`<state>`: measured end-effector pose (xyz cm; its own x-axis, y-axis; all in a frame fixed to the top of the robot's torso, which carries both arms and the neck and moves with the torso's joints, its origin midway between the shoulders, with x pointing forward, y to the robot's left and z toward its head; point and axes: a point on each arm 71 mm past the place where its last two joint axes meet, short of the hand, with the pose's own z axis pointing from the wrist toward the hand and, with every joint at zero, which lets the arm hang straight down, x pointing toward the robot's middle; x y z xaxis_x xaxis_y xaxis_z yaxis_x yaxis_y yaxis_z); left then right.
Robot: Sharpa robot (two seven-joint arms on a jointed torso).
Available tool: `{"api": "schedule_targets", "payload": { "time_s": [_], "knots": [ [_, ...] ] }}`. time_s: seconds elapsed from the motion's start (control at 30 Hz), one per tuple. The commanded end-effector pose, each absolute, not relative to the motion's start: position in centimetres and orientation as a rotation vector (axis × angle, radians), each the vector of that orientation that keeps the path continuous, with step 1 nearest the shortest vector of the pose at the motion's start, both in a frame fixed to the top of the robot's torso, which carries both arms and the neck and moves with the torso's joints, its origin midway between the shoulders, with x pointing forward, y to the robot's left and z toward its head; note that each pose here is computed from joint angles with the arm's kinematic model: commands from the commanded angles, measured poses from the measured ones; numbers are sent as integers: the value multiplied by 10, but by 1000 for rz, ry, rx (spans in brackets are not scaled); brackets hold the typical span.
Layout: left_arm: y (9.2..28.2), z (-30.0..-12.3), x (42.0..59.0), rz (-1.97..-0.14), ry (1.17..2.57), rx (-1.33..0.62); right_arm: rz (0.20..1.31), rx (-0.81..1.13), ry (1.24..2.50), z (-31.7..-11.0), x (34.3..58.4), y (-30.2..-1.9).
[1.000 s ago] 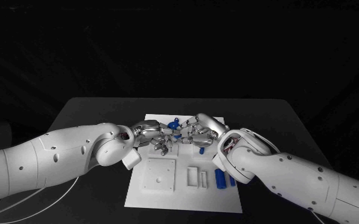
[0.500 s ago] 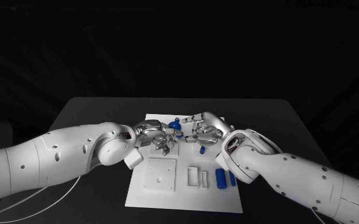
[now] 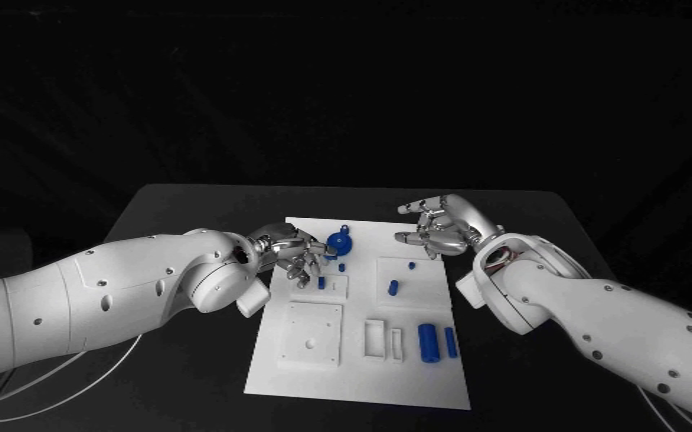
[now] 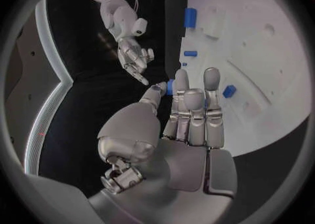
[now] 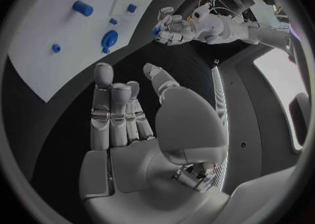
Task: Assemble the parts on the task board
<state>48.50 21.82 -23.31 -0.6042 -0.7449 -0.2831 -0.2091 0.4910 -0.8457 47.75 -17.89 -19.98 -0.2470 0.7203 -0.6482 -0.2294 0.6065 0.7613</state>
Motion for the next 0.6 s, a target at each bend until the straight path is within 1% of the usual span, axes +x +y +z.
{"api": "schedule_targets", "payload": {
  "time_s": [0.03,0.27,0.4,0.6],
  "knots": [
    [229,-229,489,-839,2076,-757,945,472,1547,-195,482,-191],
    [236,-223,491,-657,2143,-722,905,500,1521,-191,489,-209],
    [237,-221,491,-556,2167,-654,896,506,1513,-191,491,-214],
    [233,-220,489,-400,2190,-496,893,510,1503,-188,492,-216]
  ]
}}
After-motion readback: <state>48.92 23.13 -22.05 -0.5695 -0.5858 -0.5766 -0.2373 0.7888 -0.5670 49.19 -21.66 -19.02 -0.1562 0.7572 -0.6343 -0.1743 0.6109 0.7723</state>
